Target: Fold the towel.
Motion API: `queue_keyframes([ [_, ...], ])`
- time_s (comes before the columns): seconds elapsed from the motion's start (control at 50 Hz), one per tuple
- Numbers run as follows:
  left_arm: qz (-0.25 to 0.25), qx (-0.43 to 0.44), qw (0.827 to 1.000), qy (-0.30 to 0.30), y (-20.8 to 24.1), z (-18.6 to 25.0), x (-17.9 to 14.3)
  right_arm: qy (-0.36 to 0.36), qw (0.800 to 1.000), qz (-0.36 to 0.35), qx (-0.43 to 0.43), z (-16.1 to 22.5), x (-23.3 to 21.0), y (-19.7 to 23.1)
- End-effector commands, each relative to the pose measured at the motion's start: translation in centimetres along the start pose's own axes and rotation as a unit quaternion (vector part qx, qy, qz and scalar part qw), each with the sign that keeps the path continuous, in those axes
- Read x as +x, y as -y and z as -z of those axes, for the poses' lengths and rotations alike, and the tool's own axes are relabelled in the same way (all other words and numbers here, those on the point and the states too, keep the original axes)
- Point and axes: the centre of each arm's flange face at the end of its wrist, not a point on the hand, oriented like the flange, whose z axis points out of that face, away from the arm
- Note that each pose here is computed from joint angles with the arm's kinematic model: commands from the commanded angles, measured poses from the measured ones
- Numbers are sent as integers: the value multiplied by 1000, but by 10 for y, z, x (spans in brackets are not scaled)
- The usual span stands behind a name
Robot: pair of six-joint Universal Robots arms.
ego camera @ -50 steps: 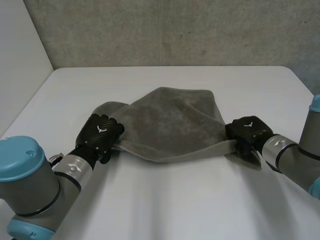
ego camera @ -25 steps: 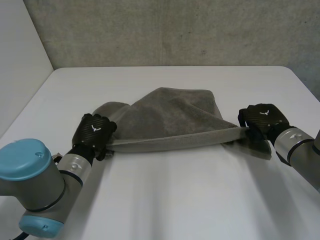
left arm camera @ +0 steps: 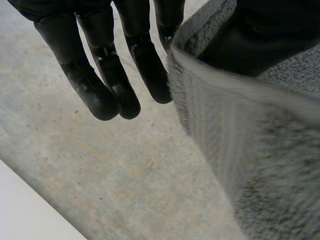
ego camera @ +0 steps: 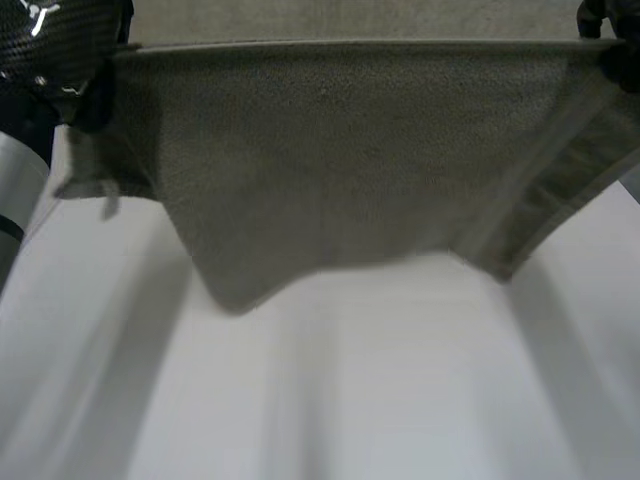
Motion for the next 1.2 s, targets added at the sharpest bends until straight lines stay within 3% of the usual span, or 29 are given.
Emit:
queue_keyframes([
  [0.02, 29, -123, 989, -74, -42, -15, 22, 48, 992, 92, -78, -19, -18, -25],
  [0.12, 33, -223, 966, -127, -102, -29, 52, 80, 970, 155, -169, -47, -58, -71],
  [0.24, 10, -250, 959, -134, -137, -52, 61, 62, 961, 196, -184, -79, -66, -98],
  [0.3, -20, -222, 967, -123, -136, -75, 58, -3, 970, 205, -128, -110, -57, -89],
  [0.34, -46, -165, 981, -91, -119, -104, 44, -101, 975, 194, -30, -134, -41, -59],
  [0.36, -46, -165, 981, -91, -119, -104, 44, -101, 975, 194, -29, -134, -41, -59],
  [0.4, -54, -82, 995, -19, -86, -133, 19, -191, 965, 161, 76, -147, -22, -28],
  [0.54, -26, 61, 993, 102, -25, -155, -24, -260, 940, 125, 182, -122, 8, 27],
  [0.68, 11, 65, 993, 93, -29, -146, -23, -223, 956, 122, 149, -116, -8, 10],
  [0.84, 22, -54, 998, -19, -109, -99, 36, -131, 982, 115, 74, -110, -45, -49],
  [0.9, 23, -70, 997, -32, -123, -90, 43, -110, 986, 113, 57, -107, -55, -63],
  [0.96, 26, -113, 992, -54, -162, -60, 59, -43, 994, 103, 8, -96, -89, -106],
  [1.02, 29, -126, 989, -69, -183, -42, 74, -10, 995, 97, -16, -88, -105, -127],
  [1.06, 31, -142, 986, -80, -201, -27, 88, 47, 993, 83, -71, -76, -134, -173],
  [1.12, 35, -165, 981, -94, -222, -8, 103, 76, 989, 75, -105, -67, -152, -198],
  [1.2, 37, -188, 976, -108, -235, 9, 114, 87, 986, 72, -121, -59, -158, -205],
])
